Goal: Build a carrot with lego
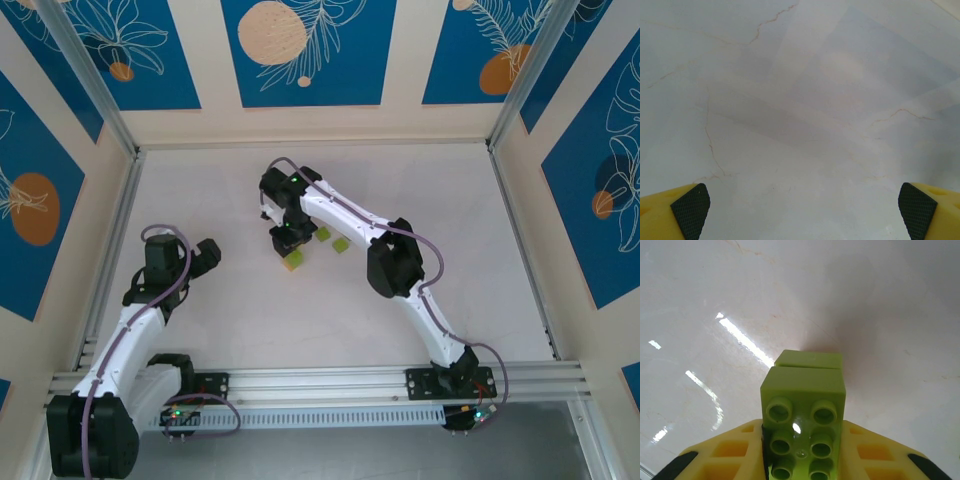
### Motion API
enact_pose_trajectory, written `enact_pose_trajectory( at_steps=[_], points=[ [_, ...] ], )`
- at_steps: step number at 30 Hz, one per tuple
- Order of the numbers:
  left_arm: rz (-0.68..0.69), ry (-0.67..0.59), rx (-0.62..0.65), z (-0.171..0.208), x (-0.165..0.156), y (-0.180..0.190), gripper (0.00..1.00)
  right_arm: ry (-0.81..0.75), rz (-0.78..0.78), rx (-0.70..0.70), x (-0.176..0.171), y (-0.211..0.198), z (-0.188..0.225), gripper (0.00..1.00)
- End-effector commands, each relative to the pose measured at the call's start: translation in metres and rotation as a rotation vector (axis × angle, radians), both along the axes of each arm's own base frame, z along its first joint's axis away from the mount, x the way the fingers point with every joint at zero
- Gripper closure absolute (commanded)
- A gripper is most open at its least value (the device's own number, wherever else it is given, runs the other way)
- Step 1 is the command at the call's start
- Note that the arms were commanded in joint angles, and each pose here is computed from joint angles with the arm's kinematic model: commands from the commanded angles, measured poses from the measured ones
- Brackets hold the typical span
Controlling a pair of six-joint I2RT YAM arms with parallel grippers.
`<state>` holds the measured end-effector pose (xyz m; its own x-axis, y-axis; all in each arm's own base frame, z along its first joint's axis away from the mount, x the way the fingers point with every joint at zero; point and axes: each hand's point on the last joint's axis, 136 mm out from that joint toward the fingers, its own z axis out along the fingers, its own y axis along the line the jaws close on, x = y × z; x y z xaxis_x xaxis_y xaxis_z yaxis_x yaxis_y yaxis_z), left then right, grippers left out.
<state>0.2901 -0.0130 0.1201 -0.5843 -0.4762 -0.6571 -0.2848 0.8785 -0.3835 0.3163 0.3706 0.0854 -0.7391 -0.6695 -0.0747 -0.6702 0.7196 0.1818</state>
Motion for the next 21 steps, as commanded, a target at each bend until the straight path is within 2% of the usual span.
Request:
enact_pose_trajectory(
  at_steps=[1,12,21],
  points=[
    [-0.013,-0.007,0.007,0.001,-0.001,-0.001,0.01,0.06,0.01,-0.049,-0.014,0.0,-0.019,0.69],
    [-0.013,-0.011,0.007,0.002,0.0,-0.001,0.01,0.075,0.034,-0.19,-0.032,-0.015,-0.051,0.69],
    [-0.014,-0.01,0.008,0.001,-0.001,-0.001,0.01,0.18,0.037,-0.214,-0.056,-0.019,-0.083,0.69]
  ],
)
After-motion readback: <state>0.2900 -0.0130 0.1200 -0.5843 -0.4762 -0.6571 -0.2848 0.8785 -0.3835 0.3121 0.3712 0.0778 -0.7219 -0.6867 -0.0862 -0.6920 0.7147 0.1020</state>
